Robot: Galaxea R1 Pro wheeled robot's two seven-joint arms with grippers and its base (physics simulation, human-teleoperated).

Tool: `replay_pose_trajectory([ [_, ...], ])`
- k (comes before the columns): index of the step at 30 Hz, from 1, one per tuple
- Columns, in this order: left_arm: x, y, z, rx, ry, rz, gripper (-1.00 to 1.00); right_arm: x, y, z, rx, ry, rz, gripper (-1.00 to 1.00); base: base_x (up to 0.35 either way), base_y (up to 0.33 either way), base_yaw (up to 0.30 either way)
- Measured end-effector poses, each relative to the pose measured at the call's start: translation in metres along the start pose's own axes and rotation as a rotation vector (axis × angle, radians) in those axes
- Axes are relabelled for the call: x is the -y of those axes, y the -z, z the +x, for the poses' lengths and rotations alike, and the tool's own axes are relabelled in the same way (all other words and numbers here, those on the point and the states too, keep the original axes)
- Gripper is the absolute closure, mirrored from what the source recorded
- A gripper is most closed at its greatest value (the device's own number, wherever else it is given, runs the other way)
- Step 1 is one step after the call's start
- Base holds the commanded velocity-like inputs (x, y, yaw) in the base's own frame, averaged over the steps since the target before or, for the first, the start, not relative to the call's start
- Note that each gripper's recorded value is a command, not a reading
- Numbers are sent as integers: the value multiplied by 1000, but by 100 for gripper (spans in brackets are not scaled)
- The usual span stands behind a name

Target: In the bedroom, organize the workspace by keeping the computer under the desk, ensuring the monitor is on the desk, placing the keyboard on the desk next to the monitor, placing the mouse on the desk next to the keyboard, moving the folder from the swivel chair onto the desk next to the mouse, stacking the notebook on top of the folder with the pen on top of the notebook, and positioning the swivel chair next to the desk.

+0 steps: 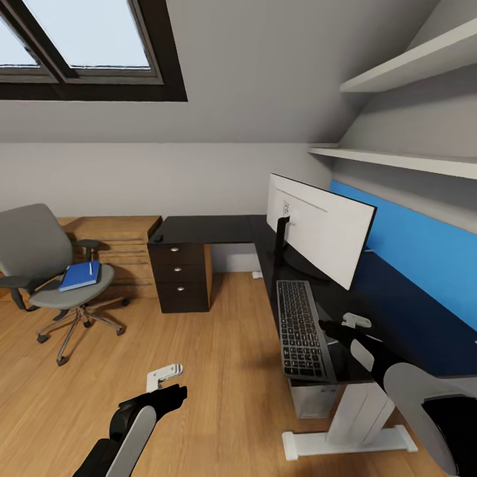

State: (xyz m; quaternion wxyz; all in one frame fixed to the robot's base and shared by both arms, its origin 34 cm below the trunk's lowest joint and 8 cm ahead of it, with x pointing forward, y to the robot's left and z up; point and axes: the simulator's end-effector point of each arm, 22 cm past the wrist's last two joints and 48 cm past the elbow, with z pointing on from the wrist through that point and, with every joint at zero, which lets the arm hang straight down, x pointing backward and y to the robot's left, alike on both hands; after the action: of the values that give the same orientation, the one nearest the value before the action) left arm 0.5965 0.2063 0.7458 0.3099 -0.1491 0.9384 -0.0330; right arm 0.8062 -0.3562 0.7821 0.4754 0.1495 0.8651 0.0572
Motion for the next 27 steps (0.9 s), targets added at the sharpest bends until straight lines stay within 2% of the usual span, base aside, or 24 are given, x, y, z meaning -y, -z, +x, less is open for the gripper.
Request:
replay_pose_trajectory([
  [9, -1, 0, 0, 1, -1, -2, -100, 1, 0, 0, 0, -1, 3, -100, 195, 0, 0],
  [18, -1, 0, 0, 1, -1, -2, -100, 2, 0, 1, -3, 0, 8, -100, 111, 0, 0],
  [27, -1, 0, 0, 0, 0, -2, -100, 8, 0, 2, -4, 4, 46, -100, 149, 0, 0],
])
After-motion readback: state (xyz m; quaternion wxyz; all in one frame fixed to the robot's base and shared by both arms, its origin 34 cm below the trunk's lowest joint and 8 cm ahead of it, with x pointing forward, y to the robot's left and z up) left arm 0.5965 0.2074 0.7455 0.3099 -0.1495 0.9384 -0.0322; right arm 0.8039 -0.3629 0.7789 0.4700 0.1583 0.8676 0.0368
